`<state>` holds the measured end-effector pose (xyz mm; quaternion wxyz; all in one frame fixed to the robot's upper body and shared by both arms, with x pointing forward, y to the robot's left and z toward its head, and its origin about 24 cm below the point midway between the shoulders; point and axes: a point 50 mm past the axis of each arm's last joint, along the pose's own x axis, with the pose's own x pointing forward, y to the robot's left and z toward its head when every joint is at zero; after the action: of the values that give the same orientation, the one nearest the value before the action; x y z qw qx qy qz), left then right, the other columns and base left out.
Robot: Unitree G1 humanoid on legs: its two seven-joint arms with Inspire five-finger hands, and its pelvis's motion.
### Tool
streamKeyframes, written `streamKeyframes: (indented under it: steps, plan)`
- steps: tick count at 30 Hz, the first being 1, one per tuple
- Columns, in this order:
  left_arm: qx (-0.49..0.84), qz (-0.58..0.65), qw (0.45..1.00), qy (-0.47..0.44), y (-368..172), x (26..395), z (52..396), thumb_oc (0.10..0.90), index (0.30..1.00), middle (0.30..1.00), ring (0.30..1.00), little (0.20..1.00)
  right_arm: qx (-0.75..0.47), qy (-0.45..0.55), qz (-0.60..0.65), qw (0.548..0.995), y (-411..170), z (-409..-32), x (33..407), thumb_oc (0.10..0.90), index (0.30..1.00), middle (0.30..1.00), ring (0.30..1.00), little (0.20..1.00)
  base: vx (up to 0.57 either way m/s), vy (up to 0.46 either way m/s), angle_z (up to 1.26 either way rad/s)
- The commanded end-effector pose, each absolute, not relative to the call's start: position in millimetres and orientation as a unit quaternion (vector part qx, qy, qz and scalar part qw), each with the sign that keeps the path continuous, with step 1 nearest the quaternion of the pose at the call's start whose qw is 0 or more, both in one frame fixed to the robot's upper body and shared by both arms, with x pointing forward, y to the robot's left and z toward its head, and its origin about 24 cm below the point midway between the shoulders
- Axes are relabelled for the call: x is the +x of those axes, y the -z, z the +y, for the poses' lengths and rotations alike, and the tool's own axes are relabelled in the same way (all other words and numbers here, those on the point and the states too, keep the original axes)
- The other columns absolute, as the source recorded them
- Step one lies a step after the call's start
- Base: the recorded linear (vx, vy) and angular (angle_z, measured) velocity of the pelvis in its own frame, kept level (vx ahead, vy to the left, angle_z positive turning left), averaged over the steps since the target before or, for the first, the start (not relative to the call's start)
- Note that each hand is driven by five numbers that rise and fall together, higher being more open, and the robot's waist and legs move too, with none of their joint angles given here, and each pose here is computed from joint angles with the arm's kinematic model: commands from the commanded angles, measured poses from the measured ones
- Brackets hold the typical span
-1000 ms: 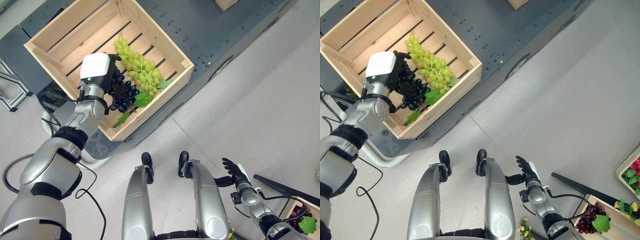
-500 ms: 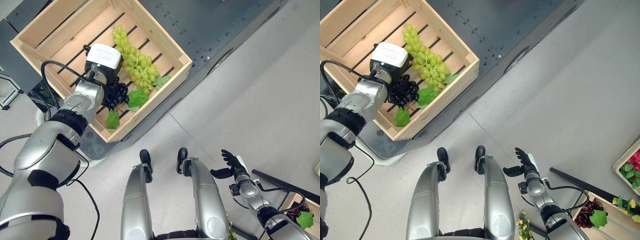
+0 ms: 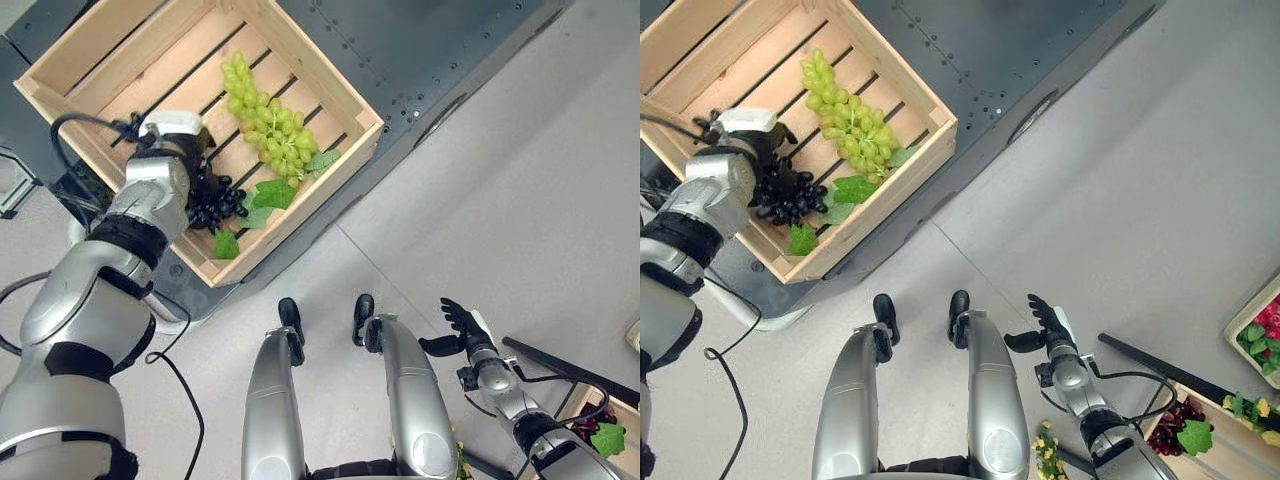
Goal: Pick up the fruits from the basket on one side to the basket on the other side
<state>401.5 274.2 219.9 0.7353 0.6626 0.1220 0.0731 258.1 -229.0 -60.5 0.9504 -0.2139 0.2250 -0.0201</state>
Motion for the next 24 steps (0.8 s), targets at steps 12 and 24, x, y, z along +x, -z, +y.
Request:
streamKeyframes:
  steps: [12, 24]
  plan:
    - [0.629, -0.062, 0.765, -0.124, -249.4, 362.5, 310.6, 0.8, 0.9, 0.9, 0.9, 0.9, -0.199, 0.084, 0.256, 0.942, 74.8, -262.8, 214.0, 0.8, 0.9, 0.9, 0.9, 0.9, 0.02, -0.003, 0.04]
    - [0.66, -0.212, 0.716, -0.083, -266.1, 347.9, 281.6, 0.8, 0.9, 0.9, 0.9, 0.9, -0.201, 0.082, 0.261, 0.941, 78.1, -264.8, 207.6, 0.8, 0.9, 0.9, 0.9, 0.9, 0.0, 0.001, 0.01]
